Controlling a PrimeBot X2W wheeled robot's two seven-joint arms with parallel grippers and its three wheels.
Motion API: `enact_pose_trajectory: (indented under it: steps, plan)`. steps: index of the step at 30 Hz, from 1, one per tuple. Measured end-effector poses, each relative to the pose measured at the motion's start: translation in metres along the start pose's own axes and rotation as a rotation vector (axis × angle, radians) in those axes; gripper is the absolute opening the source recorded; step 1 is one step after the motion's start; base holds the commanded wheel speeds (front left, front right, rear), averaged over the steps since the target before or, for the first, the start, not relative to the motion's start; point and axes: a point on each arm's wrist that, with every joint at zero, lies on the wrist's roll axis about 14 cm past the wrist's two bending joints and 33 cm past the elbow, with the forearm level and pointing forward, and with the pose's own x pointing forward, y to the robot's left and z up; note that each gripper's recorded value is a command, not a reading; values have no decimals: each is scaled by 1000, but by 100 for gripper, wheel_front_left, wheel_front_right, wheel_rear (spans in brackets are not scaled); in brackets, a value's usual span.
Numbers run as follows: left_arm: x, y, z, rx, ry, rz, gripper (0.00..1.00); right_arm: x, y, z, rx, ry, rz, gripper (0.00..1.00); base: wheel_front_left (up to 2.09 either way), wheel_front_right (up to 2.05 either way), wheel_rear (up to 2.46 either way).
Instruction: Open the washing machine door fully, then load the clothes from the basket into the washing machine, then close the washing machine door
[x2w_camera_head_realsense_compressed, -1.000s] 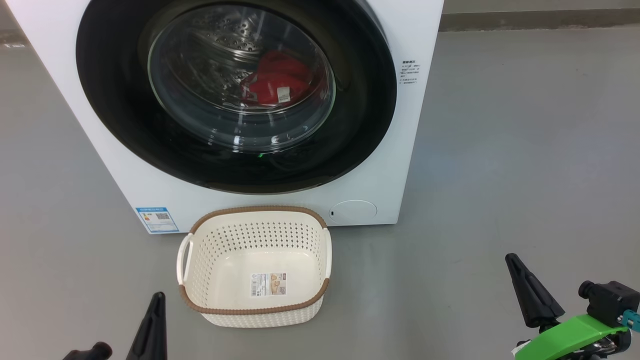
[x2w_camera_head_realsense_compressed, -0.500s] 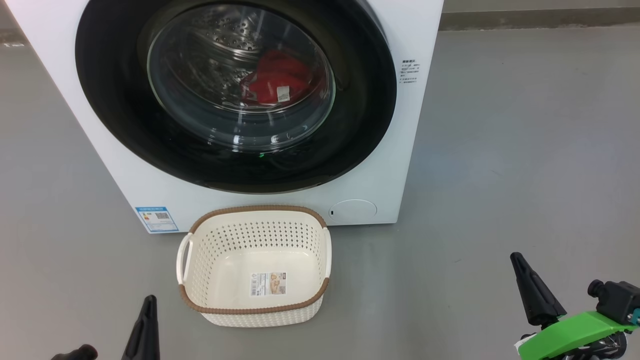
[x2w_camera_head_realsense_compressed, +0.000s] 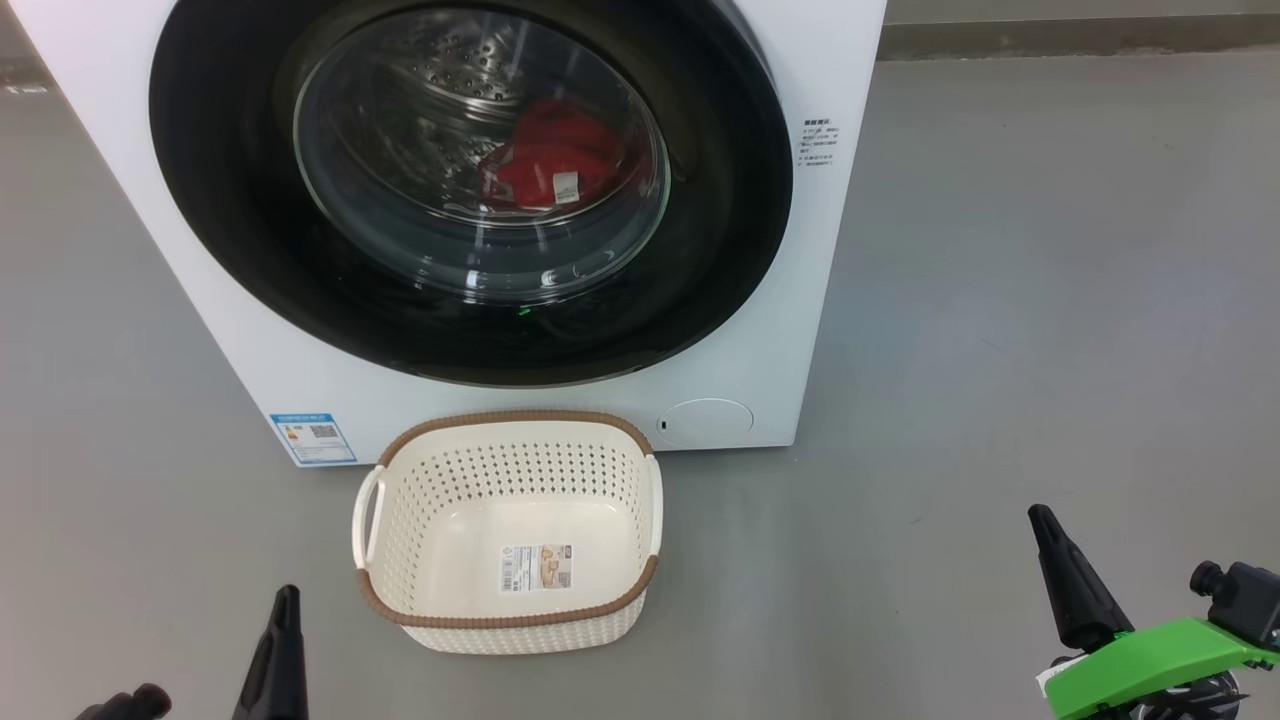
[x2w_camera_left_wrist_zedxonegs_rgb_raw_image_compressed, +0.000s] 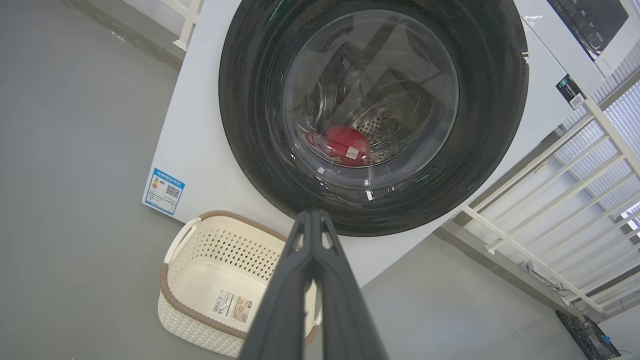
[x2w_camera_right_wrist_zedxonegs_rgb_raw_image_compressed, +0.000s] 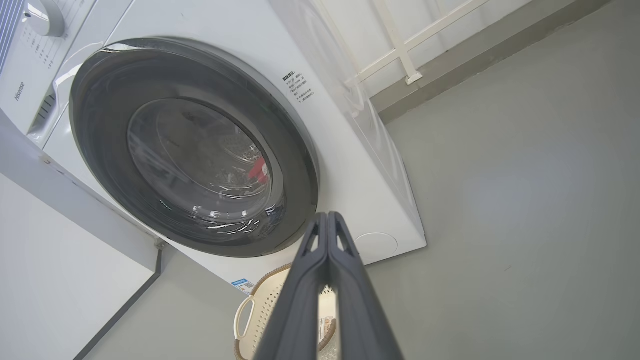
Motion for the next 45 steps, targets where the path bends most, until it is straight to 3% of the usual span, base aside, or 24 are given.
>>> enact_pose_trajectory:
  steps: [45]
  plan:
    - [9, 14, 2, -441, 25, 68, 0, 0, -11, -5, 468, -6, -91, 0, 0, 0, 0]
